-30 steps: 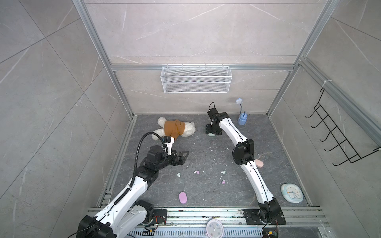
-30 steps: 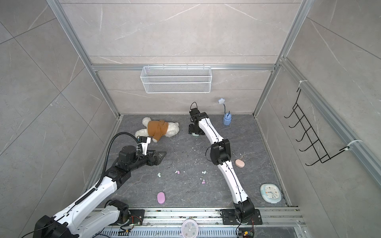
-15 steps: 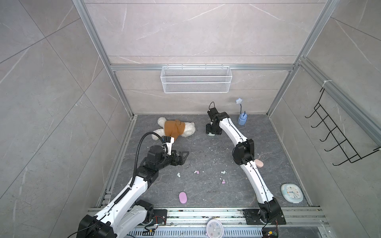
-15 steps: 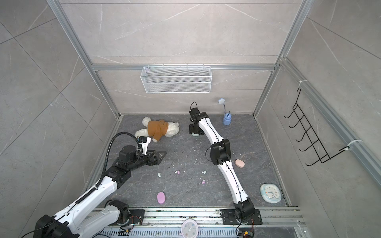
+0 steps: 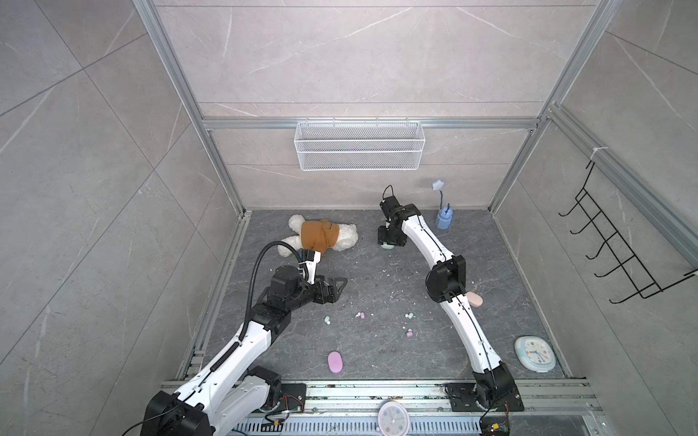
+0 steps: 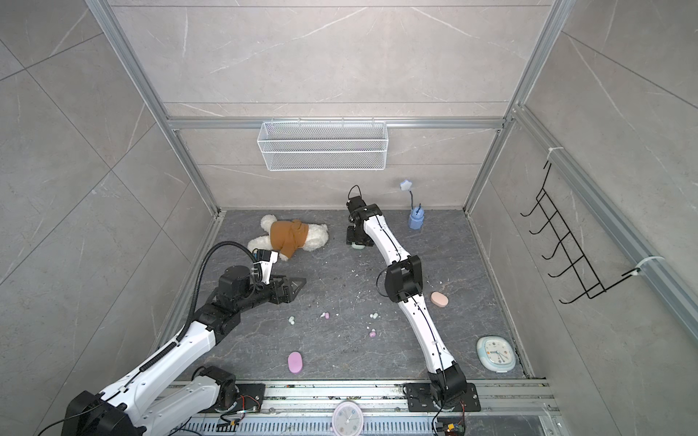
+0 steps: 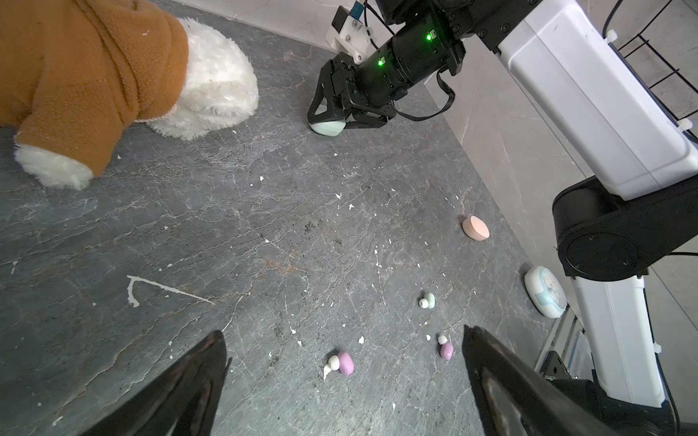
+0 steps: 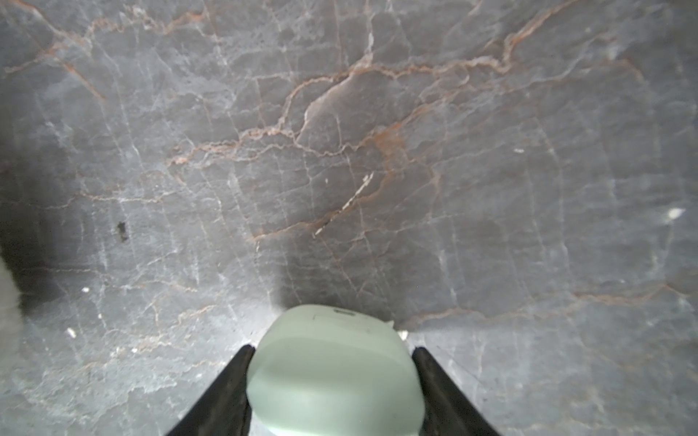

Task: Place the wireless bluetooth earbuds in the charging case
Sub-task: 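Close the right gripper on the mint green case and lift it, then carry the green case toward the left gripper while the left gripper moves to meet it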

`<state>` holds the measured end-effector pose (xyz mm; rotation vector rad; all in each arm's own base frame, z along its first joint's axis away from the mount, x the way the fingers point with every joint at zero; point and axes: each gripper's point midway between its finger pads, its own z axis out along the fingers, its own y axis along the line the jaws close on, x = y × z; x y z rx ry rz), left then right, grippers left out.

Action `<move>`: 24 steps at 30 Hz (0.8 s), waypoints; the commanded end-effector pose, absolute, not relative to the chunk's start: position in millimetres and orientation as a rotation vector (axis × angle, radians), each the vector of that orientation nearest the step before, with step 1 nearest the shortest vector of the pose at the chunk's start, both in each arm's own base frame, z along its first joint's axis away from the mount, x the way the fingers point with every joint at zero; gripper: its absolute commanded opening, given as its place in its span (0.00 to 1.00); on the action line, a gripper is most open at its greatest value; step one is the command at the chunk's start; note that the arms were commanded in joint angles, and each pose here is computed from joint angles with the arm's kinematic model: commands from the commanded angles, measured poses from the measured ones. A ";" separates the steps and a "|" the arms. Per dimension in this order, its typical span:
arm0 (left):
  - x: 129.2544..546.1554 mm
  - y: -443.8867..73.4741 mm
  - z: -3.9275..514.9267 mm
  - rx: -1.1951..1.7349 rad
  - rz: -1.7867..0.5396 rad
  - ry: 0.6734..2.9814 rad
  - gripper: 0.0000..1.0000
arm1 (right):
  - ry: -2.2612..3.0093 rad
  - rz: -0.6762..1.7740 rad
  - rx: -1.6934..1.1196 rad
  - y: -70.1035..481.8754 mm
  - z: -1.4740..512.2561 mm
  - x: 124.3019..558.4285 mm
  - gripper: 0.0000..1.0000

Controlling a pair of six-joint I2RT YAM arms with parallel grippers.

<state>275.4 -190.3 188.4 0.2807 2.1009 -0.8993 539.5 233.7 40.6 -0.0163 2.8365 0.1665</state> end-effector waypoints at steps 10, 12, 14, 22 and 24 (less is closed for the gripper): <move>274.8 -200.3 222.2 0.408 -0.924 2.019 1.00 | 2.770 0.228 -0.117 249.4 156.7 490.9 0.59; 273.8 -201.3 224.4 0.423 -0.926 2.014 1.00 | 2.767 0.236 -0.116 249.7 168.6 480.2 0.59; 272.7 -202.4 226.3 0.444 -0.925 2.010 1.00 | 2.776 0.252 -0.113 250.1 173.0 464.8 0.59; 258.7 -225.2 228.8 0.672 -0.922 1.999 1.00 | 2.746 0.485 -0.093 254.4 207.2 392.3 0.59; 252.6 -234.4 227.1 0.764 -0.903 2.006 1.00 | 2.738 0.569 -0.090 255.1 211.0 373.3 0.59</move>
